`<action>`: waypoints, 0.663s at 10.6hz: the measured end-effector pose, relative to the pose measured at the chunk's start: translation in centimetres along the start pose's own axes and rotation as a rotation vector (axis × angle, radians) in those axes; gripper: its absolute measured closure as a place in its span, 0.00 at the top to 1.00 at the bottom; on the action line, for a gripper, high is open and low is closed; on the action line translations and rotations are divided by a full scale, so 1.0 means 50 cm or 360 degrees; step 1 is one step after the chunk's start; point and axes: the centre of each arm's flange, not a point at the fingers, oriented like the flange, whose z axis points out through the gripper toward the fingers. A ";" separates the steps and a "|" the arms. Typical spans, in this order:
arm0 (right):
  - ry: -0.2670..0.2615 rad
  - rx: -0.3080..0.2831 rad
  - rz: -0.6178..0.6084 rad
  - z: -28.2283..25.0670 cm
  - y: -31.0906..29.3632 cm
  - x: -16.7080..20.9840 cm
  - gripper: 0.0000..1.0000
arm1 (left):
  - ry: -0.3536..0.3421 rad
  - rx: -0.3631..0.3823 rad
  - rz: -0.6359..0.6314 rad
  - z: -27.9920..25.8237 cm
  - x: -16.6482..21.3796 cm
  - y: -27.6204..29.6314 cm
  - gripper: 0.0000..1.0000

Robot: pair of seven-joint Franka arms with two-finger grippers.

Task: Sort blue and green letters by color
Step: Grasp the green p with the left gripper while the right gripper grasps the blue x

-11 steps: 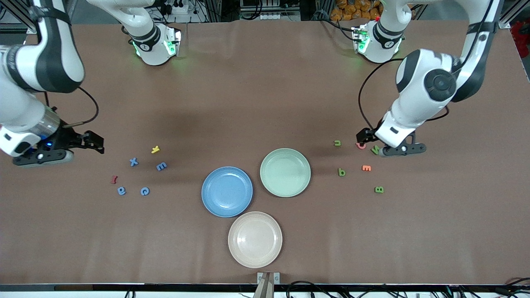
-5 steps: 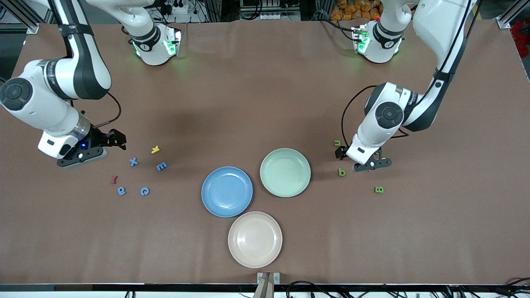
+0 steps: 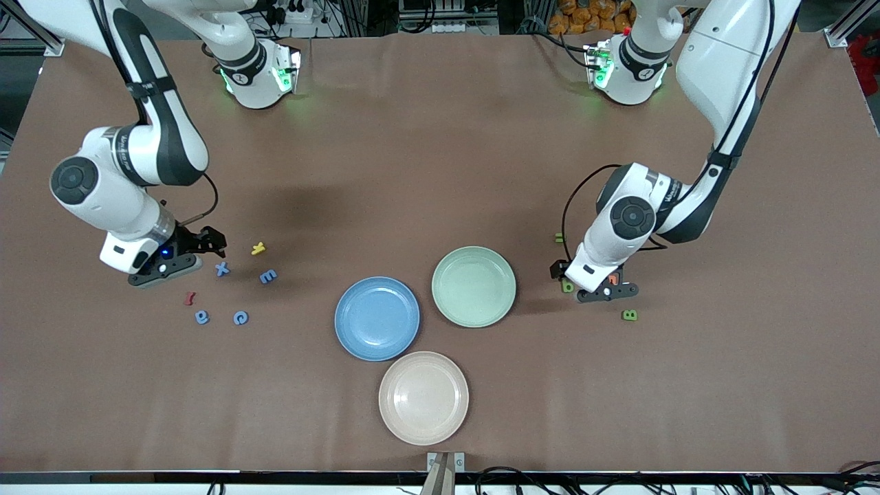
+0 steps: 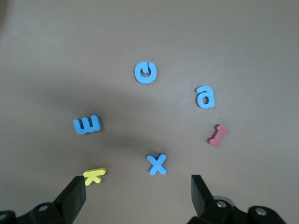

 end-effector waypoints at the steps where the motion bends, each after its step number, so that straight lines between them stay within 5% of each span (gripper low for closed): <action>1: -0.0029 0.0011 -0.0014 0.032 0.006 -0.004 1.00 | 0.0004 -0.0011 -0.0002 0.010 0.007 0.002 1.00; 7: -0.0085 0.0034 -0.0056 0.181 0.081 -0.045 1.00 | 0.0007 -0.0063 0.0005 0.066 0.004 0.017 1.00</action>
